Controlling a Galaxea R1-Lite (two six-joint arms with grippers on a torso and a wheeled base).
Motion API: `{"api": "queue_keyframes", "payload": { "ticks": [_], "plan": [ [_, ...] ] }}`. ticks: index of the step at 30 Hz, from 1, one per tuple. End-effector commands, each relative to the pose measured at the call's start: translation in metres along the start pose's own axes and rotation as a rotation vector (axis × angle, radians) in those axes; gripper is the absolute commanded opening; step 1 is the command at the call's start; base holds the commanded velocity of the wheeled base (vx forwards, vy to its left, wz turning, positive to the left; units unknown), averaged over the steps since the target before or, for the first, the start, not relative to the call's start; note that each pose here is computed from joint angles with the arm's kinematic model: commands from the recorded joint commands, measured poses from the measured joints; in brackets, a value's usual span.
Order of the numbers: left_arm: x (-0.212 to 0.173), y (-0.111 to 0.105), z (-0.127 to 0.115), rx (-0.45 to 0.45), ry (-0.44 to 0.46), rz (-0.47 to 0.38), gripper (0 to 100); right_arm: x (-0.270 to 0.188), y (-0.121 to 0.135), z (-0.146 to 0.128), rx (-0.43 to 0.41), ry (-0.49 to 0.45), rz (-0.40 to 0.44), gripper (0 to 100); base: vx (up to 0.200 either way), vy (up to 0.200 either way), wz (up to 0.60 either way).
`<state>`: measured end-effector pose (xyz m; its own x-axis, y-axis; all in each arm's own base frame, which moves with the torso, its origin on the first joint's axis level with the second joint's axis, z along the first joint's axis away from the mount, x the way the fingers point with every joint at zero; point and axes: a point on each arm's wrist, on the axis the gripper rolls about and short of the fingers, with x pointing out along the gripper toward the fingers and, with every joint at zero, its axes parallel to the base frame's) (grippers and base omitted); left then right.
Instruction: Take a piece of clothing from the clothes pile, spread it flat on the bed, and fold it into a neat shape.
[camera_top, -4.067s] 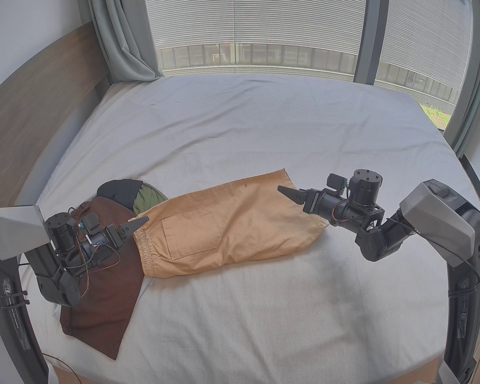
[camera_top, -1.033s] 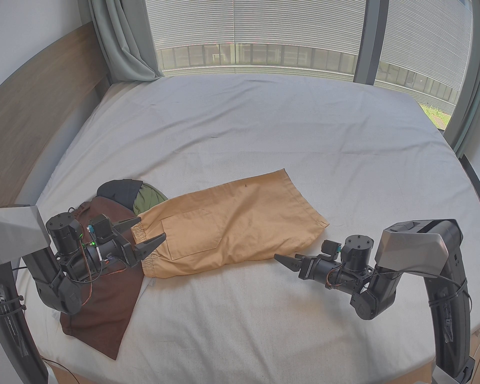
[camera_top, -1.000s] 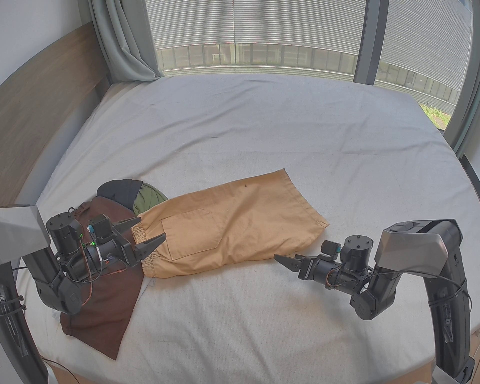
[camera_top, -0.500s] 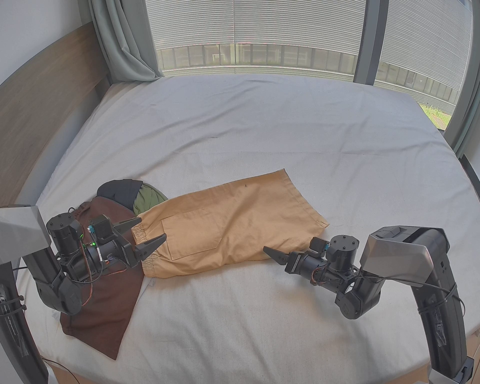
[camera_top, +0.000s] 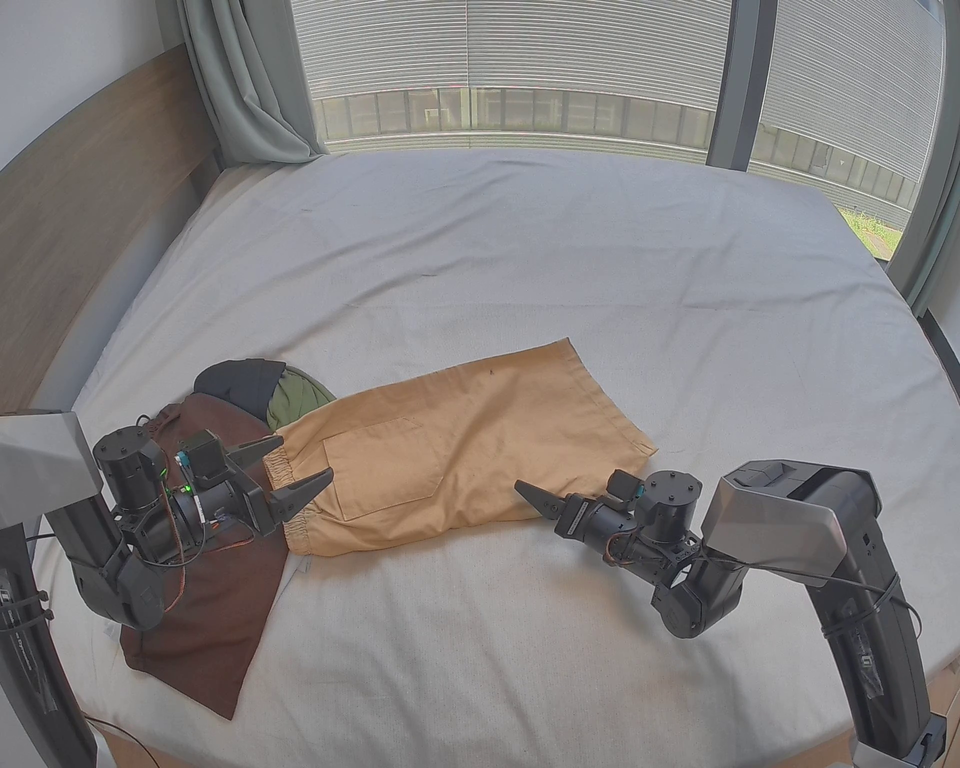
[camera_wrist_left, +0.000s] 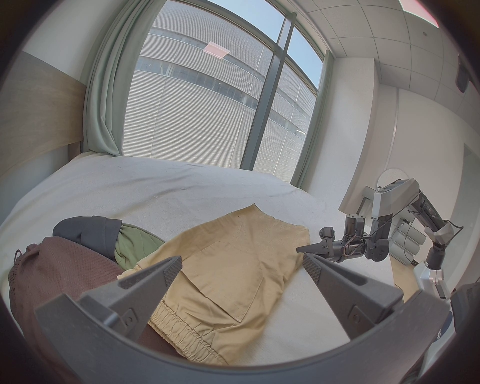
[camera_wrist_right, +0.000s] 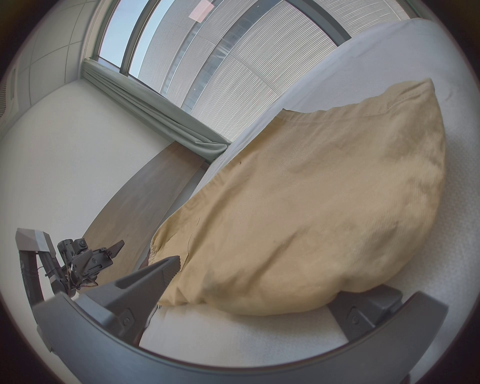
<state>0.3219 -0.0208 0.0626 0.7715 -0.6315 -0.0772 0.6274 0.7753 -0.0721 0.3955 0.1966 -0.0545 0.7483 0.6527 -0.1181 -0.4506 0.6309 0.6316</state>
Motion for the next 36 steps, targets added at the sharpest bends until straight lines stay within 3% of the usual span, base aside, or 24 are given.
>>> {"api": "queue_keyframes", "payload": {
  "ticks": [1, 13, 14, 36],
  "plan": [
    [0.0, 0.0, -0.001, -0.003, 0.001, 0.001, 100, 0.005, -0.003, -0.005, 0.014, -0.003, -0.012, 100, 0.0, 0.0, 0.0],
    [0.001, -0.001, 0.0, -0.005, 0.0, -0.004, 100, 0.007, -0.001, -0.007, 0.034, -0.012, -0.009, 100, 0.0, 0.0, 0.0],
    [0.001, -0.001, 0.0, -0.005, 0.0, -0.004, 100, 0.007, -0.001, -0.007, 0.034, -0.012, -0.009, 0, 0.0, 0.0, 0.0],
    [0.003, -0.003, -0.001, 0.005, 0.001, -0.056, 100, -0.003, -0.003, -0.006, 0.04, -0.004, -0.039, 0, 0.0, 0.0, 0.0]
  ]
}}
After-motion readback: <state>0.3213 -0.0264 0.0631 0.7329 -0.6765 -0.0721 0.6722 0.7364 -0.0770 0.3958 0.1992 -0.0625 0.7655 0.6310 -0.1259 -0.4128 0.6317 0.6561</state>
